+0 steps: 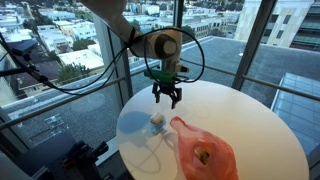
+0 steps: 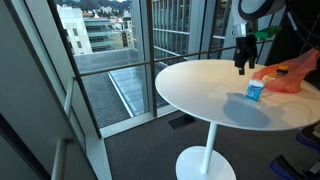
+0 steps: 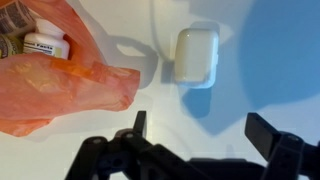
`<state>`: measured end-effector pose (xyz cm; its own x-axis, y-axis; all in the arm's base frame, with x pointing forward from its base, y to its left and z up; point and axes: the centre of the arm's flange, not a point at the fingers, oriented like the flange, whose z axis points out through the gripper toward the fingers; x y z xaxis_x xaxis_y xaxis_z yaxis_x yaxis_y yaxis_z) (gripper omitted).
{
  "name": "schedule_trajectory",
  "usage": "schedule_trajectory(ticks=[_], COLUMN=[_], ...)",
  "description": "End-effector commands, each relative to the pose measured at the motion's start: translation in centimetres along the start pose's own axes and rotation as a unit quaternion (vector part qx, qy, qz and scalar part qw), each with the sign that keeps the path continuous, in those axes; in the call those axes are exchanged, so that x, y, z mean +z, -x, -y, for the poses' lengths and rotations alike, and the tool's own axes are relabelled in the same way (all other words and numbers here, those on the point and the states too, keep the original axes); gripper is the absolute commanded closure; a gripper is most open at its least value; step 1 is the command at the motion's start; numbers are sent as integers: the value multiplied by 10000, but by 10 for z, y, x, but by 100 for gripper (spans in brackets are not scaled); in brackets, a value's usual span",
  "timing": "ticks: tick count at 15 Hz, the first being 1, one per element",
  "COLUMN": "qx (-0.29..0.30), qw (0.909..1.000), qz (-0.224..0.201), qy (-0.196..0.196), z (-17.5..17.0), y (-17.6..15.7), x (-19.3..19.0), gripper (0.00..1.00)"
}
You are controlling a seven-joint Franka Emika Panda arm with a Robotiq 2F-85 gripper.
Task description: Remove the white and blue container from the plastic bag and put it on the table
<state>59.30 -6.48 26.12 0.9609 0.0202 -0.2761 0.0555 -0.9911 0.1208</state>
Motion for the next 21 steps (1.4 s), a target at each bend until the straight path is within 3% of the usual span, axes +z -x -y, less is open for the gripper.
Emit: schedule_trajectory(ticks=[1, 9, 14, 18, 21], qx=[33, 481, 548, 425, 501], qw=[9997, 9973, 9920, 9859, 9861], qz=[-220, -523, -999, -1246, -1272], qy=[-122, -194, -542, -1038, -943], z=[0, -23, -51, -65, -64], y=[35, 109, 150, 167, 162], x=[-17, -62, -106, -136, -135], gripper=[0, 0, 0, 0, 0])
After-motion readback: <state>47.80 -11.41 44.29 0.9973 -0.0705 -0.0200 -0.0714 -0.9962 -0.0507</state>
